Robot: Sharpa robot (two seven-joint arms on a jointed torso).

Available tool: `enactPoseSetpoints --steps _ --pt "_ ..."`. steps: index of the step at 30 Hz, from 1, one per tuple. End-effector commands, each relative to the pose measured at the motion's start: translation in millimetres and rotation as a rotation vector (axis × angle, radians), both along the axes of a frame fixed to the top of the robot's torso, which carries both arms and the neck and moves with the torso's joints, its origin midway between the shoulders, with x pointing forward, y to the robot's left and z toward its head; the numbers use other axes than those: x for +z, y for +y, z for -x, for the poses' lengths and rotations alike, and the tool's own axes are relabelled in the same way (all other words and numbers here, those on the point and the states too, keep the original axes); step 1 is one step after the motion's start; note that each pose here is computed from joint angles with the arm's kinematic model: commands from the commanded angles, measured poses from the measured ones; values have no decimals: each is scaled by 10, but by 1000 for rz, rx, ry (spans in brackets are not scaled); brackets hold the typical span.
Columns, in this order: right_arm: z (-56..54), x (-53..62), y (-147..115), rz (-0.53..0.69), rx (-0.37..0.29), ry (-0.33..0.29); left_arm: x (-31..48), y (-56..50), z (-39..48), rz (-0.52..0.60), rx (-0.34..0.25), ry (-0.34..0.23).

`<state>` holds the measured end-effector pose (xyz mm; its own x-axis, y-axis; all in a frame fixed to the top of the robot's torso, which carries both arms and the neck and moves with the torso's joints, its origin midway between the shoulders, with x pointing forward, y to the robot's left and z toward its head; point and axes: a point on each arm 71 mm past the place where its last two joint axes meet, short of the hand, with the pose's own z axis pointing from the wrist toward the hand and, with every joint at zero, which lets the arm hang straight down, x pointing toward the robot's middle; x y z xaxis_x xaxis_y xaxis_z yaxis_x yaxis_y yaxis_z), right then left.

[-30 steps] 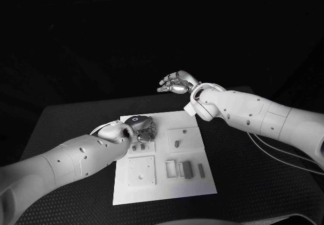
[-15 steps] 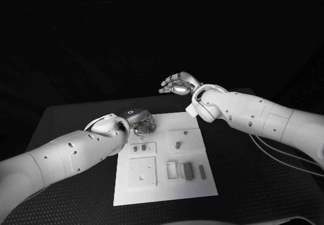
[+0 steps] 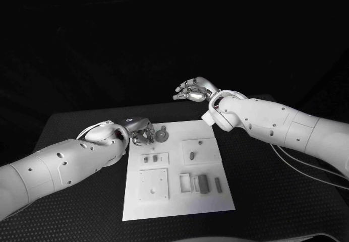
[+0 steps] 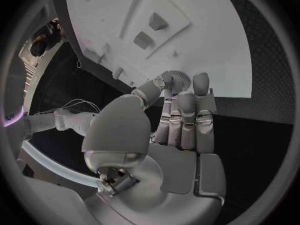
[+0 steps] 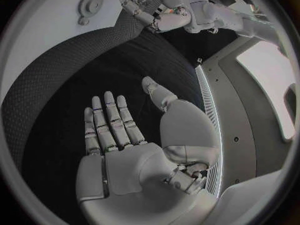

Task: Assemble the parts on the task board

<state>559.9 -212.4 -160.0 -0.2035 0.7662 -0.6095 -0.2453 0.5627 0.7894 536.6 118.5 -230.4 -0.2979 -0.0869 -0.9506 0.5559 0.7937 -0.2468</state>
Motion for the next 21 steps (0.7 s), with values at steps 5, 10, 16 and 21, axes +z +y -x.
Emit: enactPoseSetpoints --steps 5,10,16,21 --pt "6 2 5 1 14 -1 -32 87 12 -33 7 12" --pt "7 1 4 2 14 -1 -80 121 33 -49 4 18" --pt "8 2 14 1 17 -1 -99 115 45 -52 -1 16" --pt "6 1 23 0 18 -1 -137 96 56 -60 -8 19"
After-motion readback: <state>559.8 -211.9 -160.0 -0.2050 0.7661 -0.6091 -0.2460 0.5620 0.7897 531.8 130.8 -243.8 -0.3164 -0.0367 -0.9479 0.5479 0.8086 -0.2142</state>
